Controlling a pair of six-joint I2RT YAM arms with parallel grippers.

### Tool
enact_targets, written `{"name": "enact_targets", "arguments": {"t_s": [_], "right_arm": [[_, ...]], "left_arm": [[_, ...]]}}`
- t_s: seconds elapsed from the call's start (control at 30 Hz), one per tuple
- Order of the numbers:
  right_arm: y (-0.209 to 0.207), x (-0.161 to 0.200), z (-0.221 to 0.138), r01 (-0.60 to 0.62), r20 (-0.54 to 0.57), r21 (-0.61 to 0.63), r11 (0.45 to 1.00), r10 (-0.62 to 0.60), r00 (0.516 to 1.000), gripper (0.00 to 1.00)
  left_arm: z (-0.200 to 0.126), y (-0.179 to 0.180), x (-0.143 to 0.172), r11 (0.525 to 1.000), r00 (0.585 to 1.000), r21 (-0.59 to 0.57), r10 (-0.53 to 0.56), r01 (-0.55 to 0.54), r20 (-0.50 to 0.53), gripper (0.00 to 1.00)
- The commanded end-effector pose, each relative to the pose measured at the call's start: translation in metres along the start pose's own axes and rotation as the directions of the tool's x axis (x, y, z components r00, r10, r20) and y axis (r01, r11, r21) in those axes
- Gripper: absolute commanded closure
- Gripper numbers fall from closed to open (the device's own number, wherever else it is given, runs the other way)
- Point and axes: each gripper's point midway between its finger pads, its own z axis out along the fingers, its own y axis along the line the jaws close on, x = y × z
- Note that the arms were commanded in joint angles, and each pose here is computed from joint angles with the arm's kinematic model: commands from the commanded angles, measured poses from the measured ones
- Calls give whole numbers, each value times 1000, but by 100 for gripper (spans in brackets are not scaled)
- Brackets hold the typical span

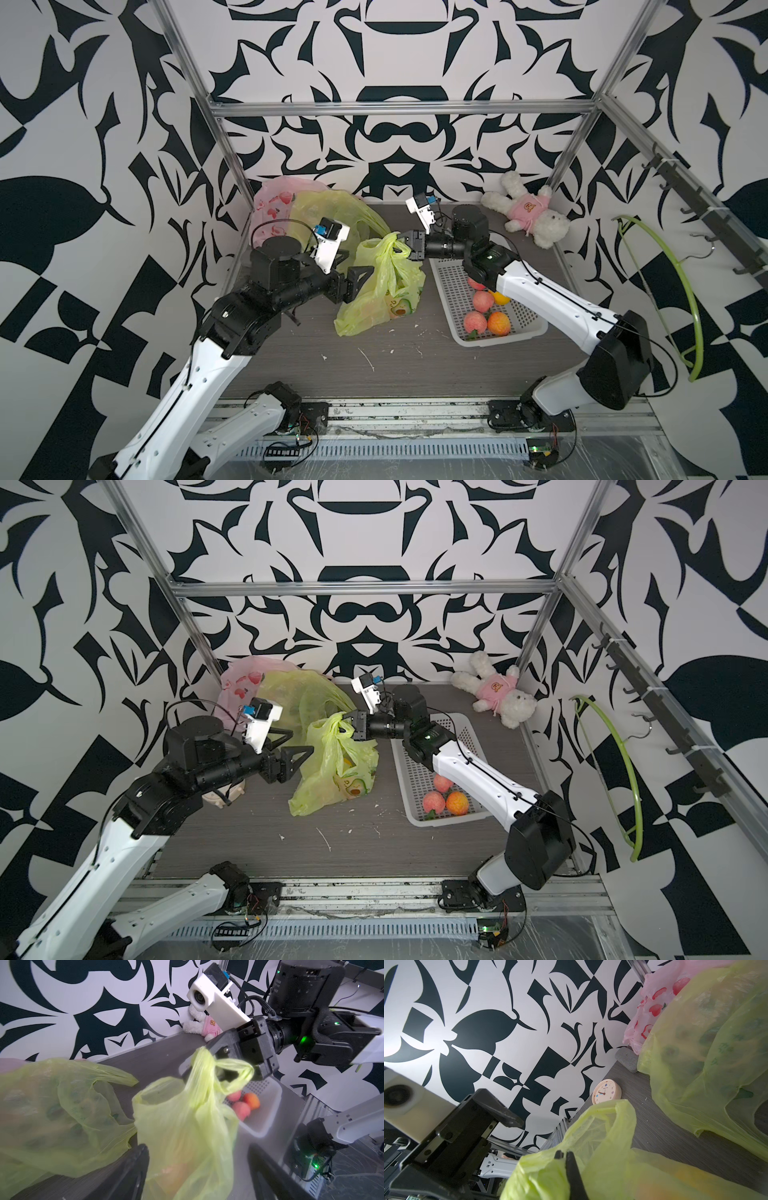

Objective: Place the peach into a plastic bag & tie a knot
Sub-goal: Cross the plastic bag at the center of the board.

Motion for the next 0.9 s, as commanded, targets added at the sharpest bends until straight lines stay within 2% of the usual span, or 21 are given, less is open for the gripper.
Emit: {"name": "enact_targets", "arguments": {"t_s": [0.0,0.13,0.23,0.4,0.5,0.67,0.87], "right_arm": [[48,-15,-18,116,30,-74,990,-114,993,100],[49,-14,-22,126,27,-56,990,-125,992,100],[47,-15,-24,139,38,-28,990,-138,990,100],[44,-22,-26,159,56,20,987,-160,986,100],[39,-26,-27,163,72,64,985,-168,983,100],[34,-35,-32,163,122,115,980,-176,977,100],[35,-44,-33,129,205,96,987,-146,968,100]], "left_arm": [[26,-11,-6,993,999,113,32,-33,14,17],[47,-16,6,983,999,182,4,3,-36,20],[54,-19,18,975,997,217,-27,42,-70,31],[61,-22,35,961,989,247,-98,123,-113,77],[64,-25,40,951,983,265,-126,159,-136,94],[64,-33,36,930,980,313,-161,191,-119,98],[73,-40,44,912,971,341,-193,229,-137,94]]}}
